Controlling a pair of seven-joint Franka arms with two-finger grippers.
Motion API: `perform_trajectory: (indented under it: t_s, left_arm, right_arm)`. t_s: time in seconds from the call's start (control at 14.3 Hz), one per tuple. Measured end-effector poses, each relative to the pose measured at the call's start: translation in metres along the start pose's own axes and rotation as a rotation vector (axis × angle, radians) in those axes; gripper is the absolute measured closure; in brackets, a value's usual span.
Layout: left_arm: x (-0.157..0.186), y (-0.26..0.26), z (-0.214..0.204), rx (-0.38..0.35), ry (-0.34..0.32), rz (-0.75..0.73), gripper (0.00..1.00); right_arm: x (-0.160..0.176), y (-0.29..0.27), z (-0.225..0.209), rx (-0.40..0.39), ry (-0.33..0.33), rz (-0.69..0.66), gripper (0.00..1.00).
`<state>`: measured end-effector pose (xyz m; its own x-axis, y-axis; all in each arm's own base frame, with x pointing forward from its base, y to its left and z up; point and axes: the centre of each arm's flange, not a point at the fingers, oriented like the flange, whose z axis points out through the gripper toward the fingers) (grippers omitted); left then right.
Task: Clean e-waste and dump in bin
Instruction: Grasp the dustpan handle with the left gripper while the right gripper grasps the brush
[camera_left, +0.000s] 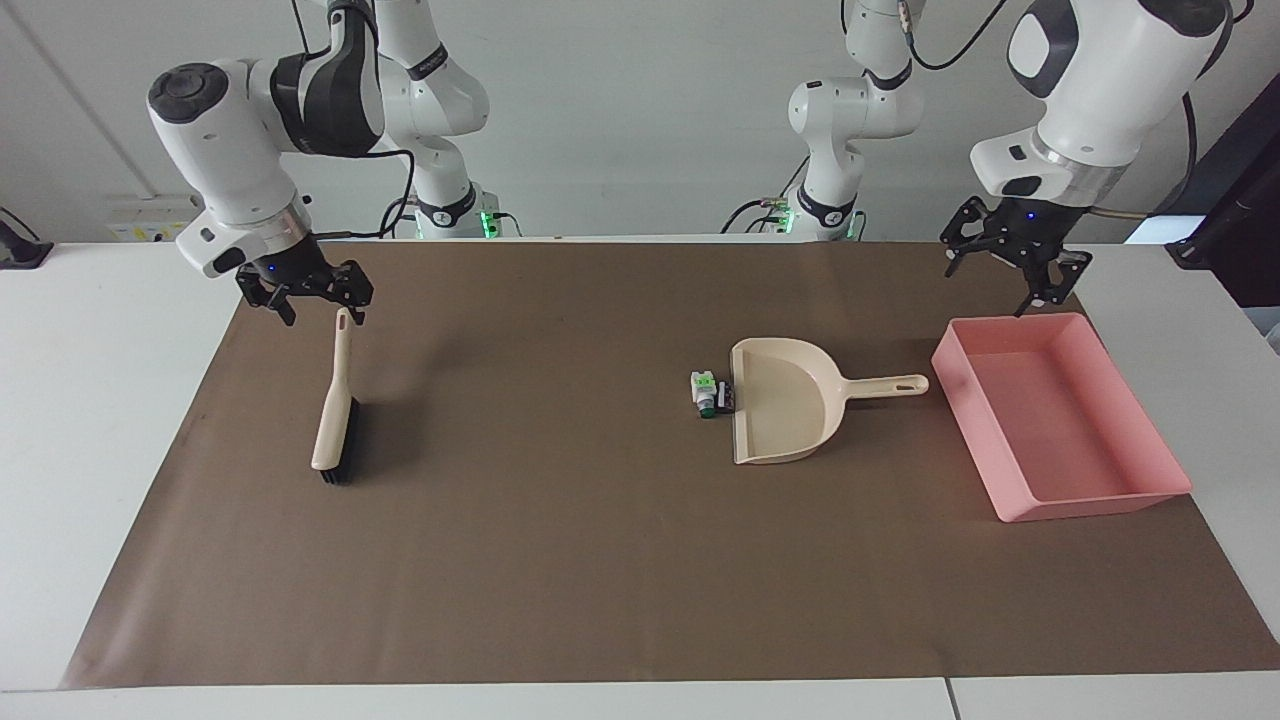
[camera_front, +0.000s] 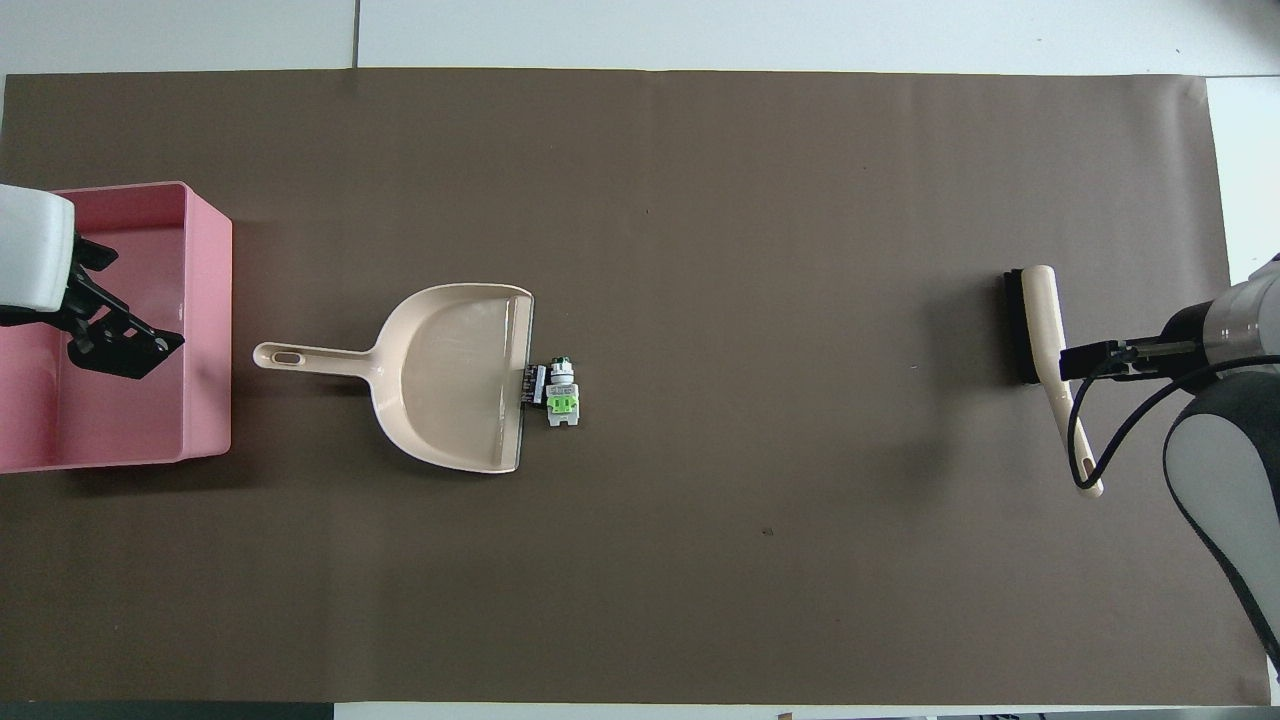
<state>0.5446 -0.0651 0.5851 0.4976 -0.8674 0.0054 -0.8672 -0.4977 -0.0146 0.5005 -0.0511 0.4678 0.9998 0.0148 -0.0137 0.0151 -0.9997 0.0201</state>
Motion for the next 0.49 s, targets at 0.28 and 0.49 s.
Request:
perform_trajectory:
  t_s: [0.28,0.49]
  left_arm:
    - [0.021,0.015,0.061,0.06,-0.116,0.274,0.04]
    - [0.039,0.037,0.122,0.091,-0.166,0.378,0.04]
  right_arm:
    - [-0.019,0.034,0.068,0.003,0.003,-0.036,0.0]
    - [-0.029,0.035,0.094,0.022,0.0,-0.017,0.0]
